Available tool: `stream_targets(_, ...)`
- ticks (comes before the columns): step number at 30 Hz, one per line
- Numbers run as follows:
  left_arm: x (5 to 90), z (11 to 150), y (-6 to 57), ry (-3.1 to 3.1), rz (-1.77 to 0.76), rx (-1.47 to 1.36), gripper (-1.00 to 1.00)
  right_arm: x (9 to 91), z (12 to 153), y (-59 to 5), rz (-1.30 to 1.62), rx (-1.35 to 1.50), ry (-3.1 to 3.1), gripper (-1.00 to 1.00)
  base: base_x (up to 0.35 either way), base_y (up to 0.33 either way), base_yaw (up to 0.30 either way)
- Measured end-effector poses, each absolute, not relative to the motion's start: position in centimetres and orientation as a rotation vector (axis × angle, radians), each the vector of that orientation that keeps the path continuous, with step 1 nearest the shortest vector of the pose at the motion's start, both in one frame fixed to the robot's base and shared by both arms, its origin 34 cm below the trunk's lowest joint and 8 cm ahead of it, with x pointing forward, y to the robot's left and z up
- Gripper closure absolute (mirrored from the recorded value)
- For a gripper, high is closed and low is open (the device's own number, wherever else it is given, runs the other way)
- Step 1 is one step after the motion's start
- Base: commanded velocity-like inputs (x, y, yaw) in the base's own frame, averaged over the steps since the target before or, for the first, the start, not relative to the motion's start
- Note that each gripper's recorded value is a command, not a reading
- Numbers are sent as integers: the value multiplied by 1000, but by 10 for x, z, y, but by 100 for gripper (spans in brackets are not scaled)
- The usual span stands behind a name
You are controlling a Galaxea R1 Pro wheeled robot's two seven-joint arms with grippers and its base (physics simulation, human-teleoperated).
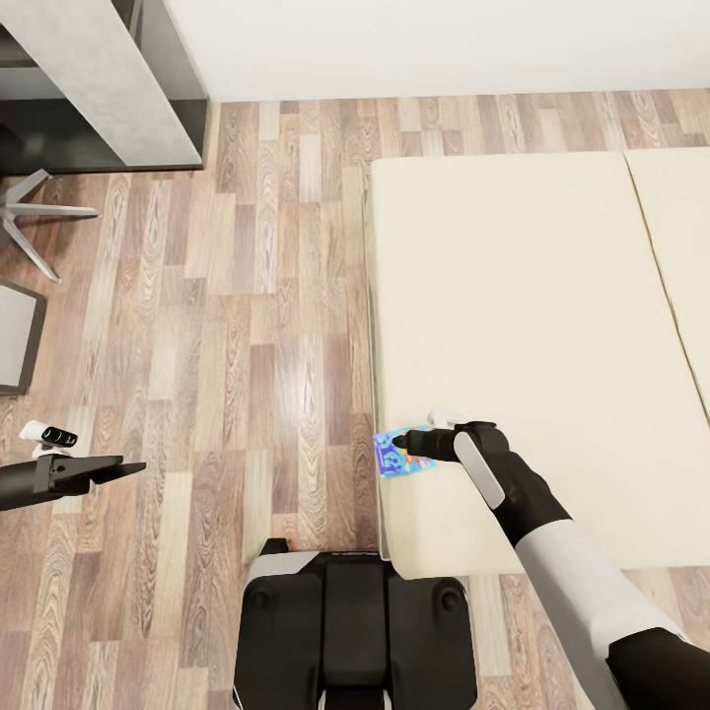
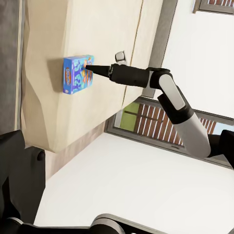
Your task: Put all the toys in the child's room - the three board games (two on the bed and one on the table), the two jigsaw puzzles on the table, and the tennis ball on the table - inside the toy box on the table in the child's room.
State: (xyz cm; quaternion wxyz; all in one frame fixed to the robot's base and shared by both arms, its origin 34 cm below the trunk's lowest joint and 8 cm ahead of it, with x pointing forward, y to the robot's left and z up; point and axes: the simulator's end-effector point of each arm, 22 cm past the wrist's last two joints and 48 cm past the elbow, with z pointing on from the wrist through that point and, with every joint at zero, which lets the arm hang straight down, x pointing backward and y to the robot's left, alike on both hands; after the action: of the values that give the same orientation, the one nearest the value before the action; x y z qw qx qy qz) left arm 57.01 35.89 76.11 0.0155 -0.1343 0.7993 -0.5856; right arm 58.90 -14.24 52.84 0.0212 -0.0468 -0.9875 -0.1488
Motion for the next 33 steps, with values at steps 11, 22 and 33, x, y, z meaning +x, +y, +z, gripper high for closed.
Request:
stream_targets(11,571,763,359,2484,-1821,-414,-100,590,530,-143,-462,-147,-3062,-100,0,0,0)
stream_targets(22,575,771,359,2472,-1817,-398,-100,597,538,-143,-464,-142,-3076,-100,0,0,0)
stream_targets(33,579,779,359,2462,-1812,-380,-100,606,547,-144,-468,-141,-3098,-100,0,0,0)
